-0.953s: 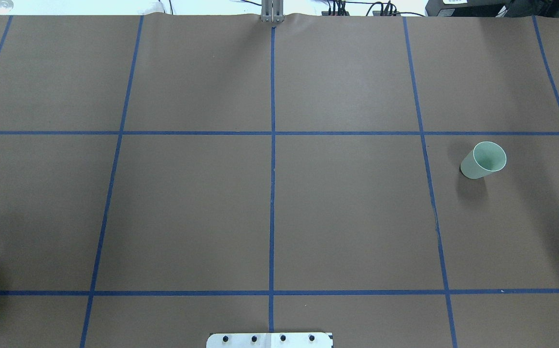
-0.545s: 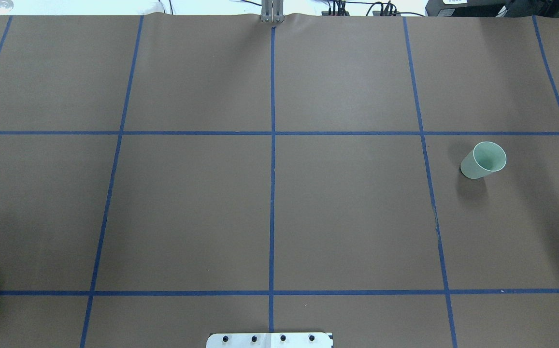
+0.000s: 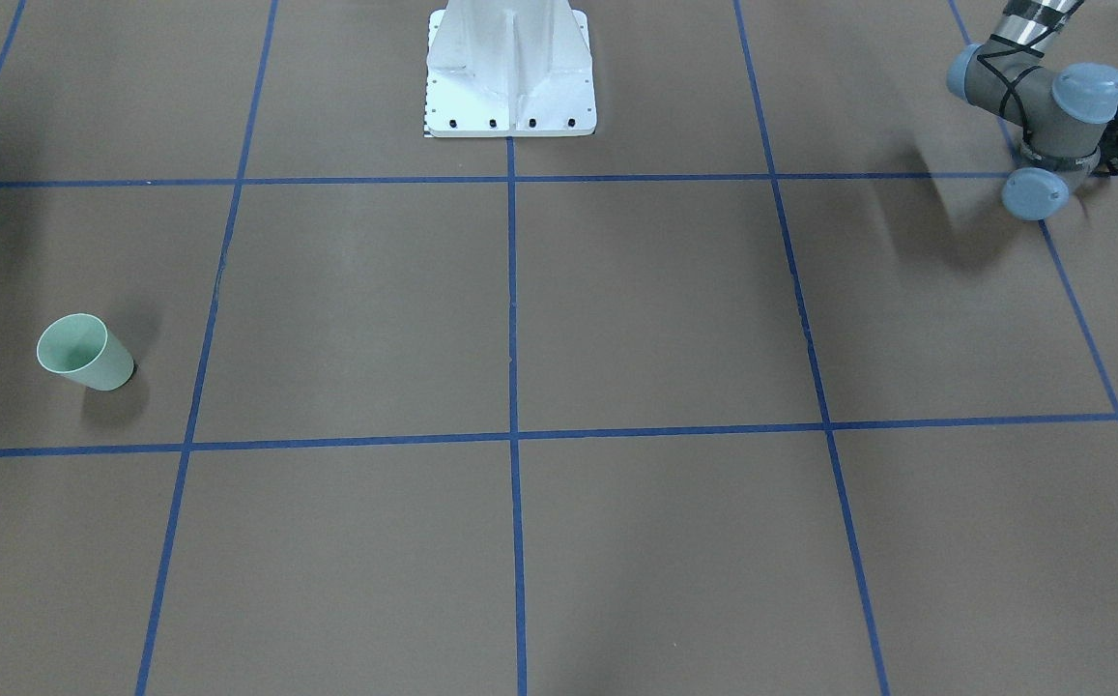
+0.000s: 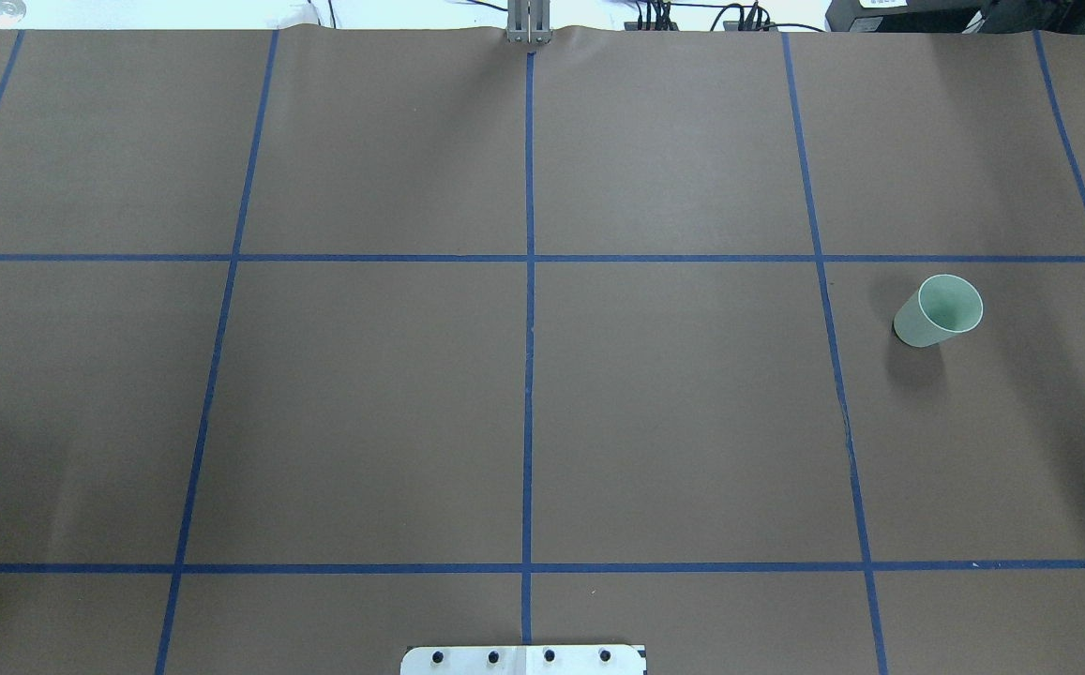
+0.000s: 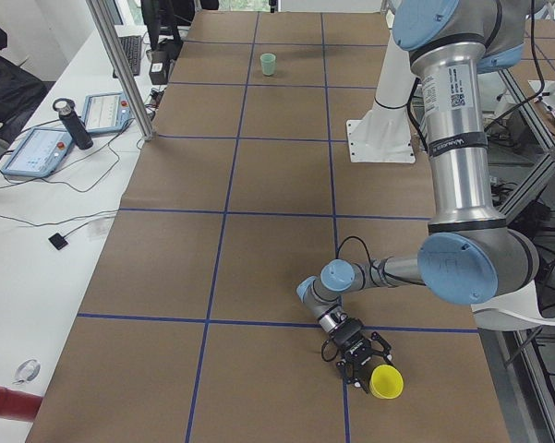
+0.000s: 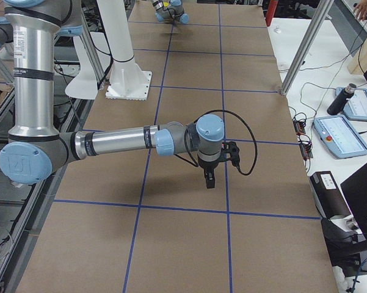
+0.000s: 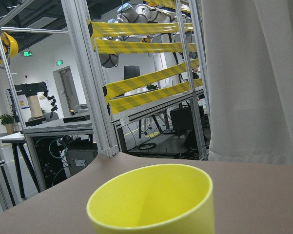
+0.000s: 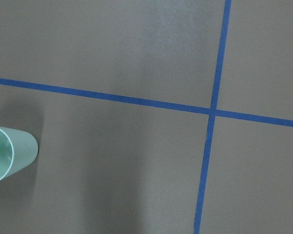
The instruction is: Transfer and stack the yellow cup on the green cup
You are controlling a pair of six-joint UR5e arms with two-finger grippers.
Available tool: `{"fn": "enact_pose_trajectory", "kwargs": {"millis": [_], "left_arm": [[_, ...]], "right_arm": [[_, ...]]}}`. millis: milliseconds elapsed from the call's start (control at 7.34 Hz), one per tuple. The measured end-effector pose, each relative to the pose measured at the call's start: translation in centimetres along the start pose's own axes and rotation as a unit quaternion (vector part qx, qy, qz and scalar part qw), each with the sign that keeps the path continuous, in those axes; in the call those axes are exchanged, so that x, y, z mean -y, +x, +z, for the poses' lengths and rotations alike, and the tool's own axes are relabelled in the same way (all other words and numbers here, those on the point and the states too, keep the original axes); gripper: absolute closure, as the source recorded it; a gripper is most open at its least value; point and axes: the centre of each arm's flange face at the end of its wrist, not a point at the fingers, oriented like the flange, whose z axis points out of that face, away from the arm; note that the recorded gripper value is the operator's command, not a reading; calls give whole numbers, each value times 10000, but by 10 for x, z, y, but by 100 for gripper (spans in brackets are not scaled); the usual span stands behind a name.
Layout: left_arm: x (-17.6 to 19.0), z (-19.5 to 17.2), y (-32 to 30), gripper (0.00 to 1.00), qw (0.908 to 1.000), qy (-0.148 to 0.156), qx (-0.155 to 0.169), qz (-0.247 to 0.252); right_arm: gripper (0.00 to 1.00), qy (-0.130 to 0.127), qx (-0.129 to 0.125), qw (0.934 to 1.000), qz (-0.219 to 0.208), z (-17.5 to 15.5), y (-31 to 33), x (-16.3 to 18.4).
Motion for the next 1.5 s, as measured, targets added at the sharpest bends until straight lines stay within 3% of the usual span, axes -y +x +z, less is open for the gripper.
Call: {"fn": "enact_pose_trajectory", "kwargs": {"millis": [272,409,817,1226,1498], "left_arm": [[0,8,1,5,9999,28,112,-29],[0,10,2,25,9999,38,133,-38],[1,12,2,60,9996,90,135,-216],[17,28,-1,68,9996,165,164,-149],[32,27,-7,68,9997,110,59,186]], "right_arm": [[0,-1,0,10000,-6,0,0,0],[0,-6,0,10000,-6,1,1,-1],[0,-22,0,10000,-10,2,2,-4],[0,-13,6,10000,-21,1,1,-4],[0,-3,9,10000,-29,-1,0,-4]]}}
